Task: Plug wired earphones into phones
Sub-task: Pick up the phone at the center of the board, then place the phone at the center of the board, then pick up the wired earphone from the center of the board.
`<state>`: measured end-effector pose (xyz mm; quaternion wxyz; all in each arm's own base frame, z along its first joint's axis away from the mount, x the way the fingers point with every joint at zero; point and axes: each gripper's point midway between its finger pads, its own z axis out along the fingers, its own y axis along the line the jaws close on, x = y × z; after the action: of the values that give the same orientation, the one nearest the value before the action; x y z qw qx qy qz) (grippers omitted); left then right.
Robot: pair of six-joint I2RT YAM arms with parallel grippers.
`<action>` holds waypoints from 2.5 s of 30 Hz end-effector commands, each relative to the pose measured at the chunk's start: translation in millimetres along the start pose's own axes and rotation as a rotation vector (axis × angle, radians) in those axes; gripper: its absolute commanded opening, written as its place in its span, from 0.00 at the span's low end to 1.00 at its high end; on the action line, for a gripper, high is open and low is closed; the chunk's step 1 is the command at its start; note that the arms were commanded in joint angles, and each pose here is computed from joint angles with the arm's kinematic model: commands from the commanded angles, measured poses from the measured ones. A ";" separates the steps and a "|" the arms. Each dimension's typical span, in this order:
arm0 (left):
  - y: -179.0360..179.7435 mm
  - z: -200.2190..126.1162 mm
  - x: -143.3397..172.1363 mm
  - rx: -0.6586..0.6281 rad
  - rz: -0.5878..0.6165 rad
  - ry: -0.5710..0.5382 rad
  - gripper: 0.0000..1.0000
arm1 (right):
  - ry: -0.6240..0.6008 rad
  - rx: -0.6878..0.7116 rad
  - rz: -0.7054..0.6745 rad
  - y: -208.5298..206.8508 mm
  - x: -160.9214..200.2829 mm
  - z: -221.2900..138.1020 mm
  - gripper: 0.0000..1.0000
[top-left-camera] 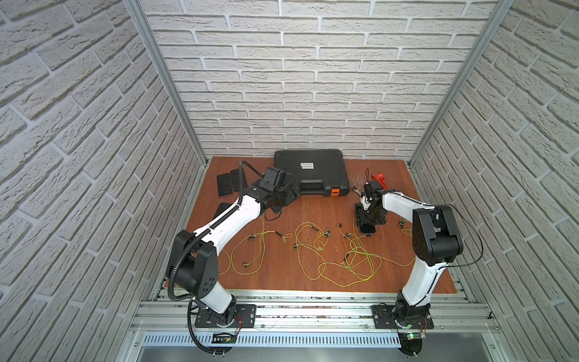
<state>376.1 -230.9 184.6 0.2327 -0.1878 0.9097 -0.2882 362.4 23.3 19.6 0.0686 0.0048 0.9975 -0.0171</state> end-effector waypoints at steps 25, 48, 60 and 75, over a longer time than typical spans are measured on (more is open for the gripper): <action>-3.3 -14.8 -18.6 0.024 0.040 -0.048 0.84 | 0.125 0.034 0.097 -105.4 5.9 -40.5 0.36; 21.4 -16.3 -19.9 0.006 0.093 -0.031 0.86 | 0.143 -0.001 0.140 -102.6 -11.5 -37.2 1.00; -21.9 43.0 -0.1 0.150 0.122 0.070 0.85 | 0.017 -0.155 -0.145 62.0 26.2 -82.1 0.75; 8.9 22.6 -2.7 0.110 0.091 0.025 0.80 | 0.085 -0.032 -0.226 110.5 29.9 -24.4 0.50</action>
<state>384.9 -236.5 156.3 0.2254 -0.1287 0.9097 -0.3243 320.1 134.8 37.9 0.0047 -0.1231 0.9924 -0.0021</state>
